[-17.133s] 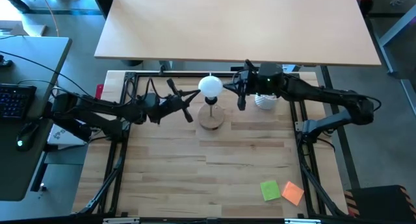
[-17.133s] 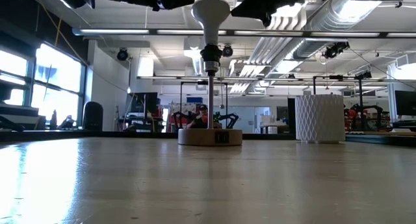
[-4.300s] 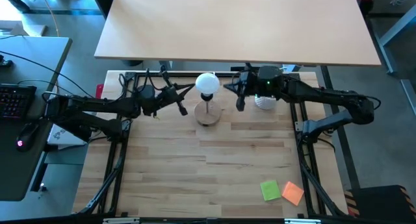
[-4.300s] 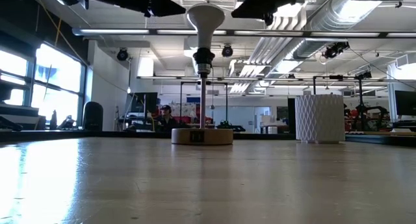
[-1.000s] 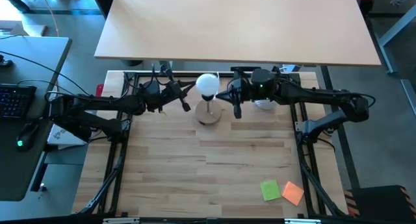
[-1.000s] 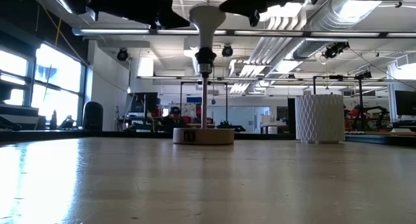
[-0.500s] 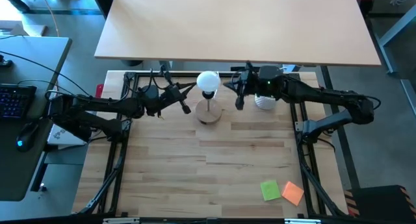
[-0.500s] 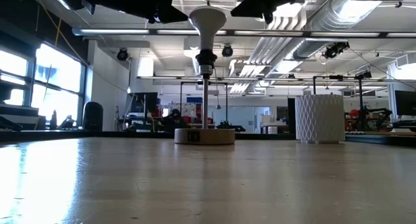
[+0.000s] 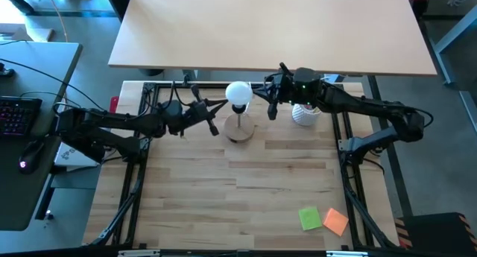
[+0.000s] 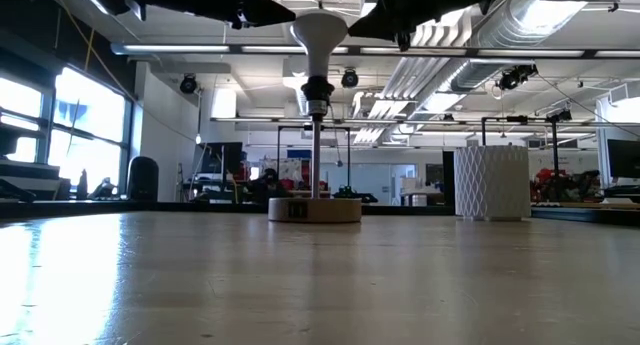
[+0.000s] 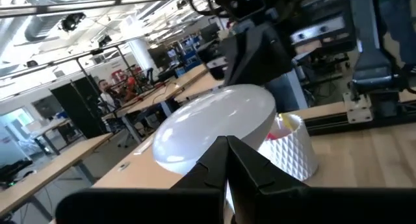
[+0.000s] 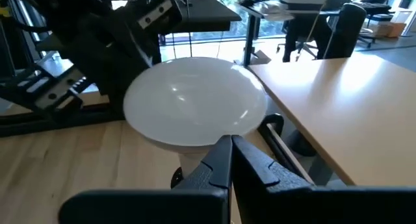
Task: Screw lightbulb
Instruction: Insert the lightbulb into the lamp
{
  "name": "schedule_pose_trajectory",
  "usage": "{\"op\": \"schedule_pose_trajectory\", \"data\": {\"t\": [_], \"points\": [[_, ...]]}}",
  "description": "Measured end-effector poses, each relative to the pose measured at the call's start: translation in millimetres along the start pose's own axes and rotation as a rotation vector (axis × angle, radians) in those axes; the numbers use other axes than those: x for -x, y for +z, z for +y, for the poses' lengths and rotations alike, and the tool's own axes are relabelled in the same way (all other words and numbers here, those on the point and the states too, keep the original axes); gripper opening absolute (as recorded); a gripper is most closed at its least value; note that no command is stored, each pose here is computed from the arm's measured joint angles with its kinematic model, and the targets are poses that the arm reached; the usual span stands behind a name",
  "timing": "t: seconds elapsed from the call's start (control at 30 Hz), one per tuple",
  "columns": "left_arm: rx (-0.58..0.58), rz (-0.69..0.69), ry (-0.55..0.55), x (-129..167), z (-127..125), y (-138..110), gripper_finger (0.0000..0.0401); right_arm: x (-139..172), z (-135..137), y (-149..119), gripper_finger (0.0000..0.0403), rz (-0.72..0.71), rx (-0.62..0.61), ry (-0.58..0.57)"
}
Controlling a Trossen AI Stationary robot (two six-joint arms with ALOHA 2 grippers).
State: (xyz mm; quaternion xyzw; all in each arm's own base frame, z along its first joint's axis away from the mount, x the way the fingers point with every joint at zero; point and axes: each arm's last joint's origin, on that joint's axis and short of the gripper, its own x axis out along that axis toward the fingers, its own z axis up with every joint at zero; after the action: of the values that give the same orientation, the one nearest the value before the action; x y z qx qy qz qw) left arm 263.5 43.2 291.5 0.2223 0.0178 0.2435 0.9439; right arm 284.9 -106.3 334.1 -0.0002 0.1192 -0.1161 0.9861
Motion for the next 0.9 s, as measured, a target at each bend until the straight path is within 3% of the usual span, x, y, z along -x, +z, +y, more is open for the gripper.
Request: {"op": "schedule_pose_trajectory", "data": {"t": [0.53, 0.63, 0.9], "points": [[0.030, 0.051, 0.066, -13, 13, -17, 0.0000, -1, 26, 1, 0.0000, 0.002, 0.028, 0.098], [0.016, 0.080, 0.029, -14, 12, -22, 0.0000, -1, 33, 1, 0.0000, 0.001, 0.054, 0.116], [-0.066, 0.115, 0.103, -5, 10, -14, 0.0000, 15, 34, 7, 0.0000, 0.009, 0.072, 0.086]]}}
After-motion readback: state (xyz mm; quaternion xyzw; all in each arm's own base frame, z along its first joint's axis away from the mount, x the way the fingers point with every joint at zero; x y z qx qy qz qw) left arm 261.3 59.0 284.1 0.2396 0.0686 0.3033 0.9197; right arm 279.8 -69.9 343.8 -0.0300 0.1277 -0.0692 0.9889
